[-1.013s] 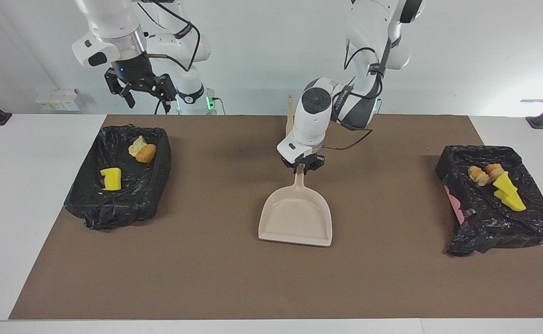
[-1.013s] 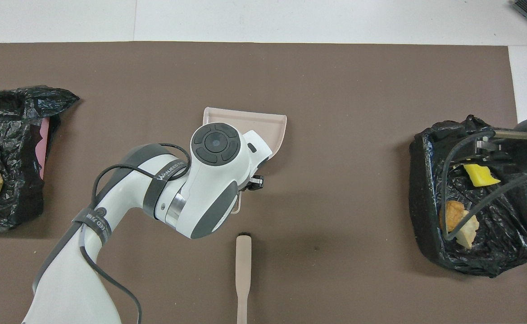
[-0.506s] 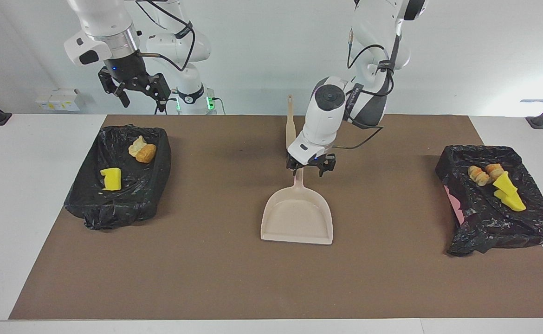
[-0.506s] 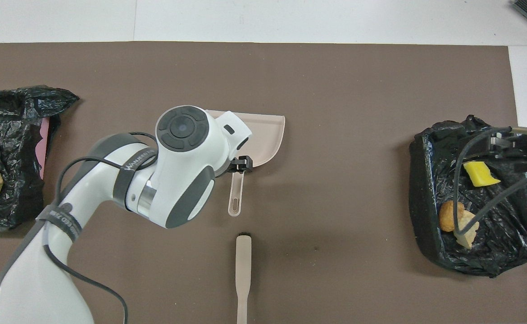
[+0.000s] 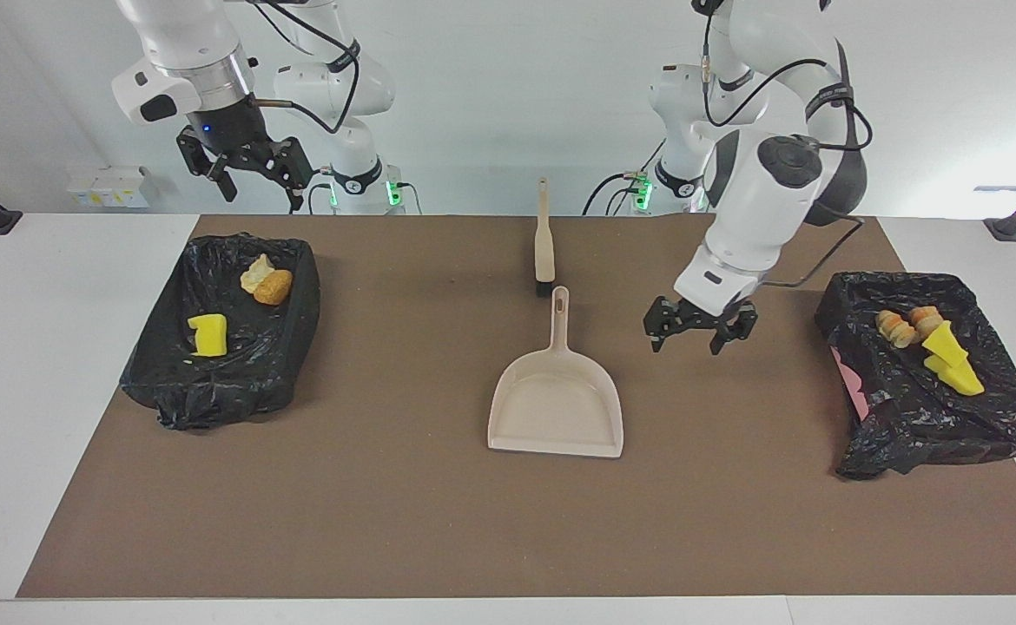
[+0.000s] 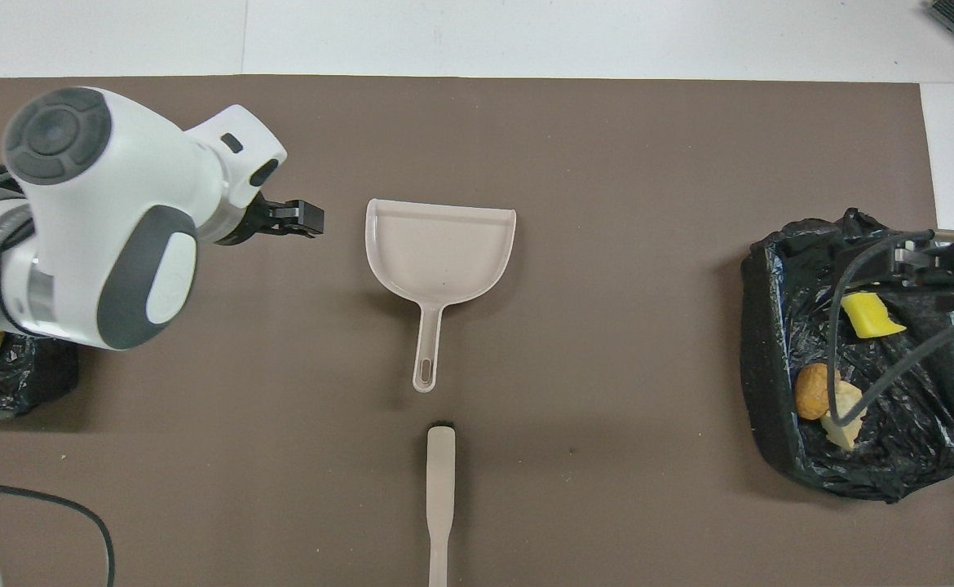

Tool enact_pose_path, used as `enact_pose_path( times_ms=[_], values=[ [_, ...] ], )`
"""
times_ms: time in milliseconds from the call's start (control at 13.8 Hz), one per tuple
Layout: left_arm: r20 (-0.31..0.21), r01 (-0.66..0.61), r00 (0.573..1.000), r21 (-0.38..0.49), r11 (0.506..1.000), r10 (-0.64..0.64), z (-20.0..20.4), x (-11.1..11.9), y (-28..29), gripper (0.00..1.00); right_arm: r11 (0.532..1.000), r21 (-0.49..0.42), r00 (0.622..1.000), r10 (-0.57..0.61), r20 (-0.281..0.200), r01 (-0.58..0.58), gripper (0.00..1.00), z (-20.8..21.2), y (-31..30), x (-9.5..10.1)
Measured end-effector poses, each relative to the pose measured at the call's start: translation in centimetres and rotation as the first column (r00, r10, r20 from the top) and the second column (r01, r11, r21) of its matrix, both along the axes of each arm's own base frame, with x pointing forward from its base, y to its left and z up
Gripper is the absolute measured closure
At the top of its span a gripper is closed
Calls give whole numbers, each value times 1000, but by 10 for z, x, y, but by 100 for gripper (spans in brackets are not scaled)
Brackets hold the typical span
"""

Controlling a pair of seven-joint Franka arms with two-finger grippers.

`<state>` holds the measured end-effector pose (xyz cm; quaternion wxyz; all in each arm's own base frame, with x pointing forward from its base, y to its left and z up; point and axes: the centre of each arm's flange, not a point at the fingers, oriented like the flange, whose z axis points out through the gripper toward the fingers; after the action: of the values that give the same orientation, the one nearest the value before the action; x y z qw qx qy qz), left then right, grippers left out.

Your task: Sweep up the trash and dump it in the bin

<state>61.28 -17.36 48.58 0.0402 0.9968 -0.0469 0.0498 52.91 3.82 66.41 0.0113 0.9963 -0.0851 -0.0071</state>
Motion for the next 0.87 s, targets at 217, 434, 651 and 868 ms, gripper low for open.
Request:
enact_pose_path(
  times_ms=[217, 434, 651, 868],
  values=[
    [1, -13, 1000, 5, 1000, 13, 19, 8, 55, 0, 1000, 0, 1000, 0, 0, 0, 0, 0, 0, 0],
    [-9, -20, 1000, 12, 1000, 21, 40, 2, 100, 0, 1000, 0, 1000, 2, 0, -2, 0, 0, 1, 0],
    [-13, -22, 1000, 15, 1000, 22, 67, -11, 133, 0, 1000, 0, 1000, 4, 0, -4, 0, 0, 2, 0],
    [-45, 14, 999, 30, 999, -12, 87, -29, 131, 0, 1000, 0, 1000, 6, 0, -6, 0, 0, 3, 0]
  ],
)
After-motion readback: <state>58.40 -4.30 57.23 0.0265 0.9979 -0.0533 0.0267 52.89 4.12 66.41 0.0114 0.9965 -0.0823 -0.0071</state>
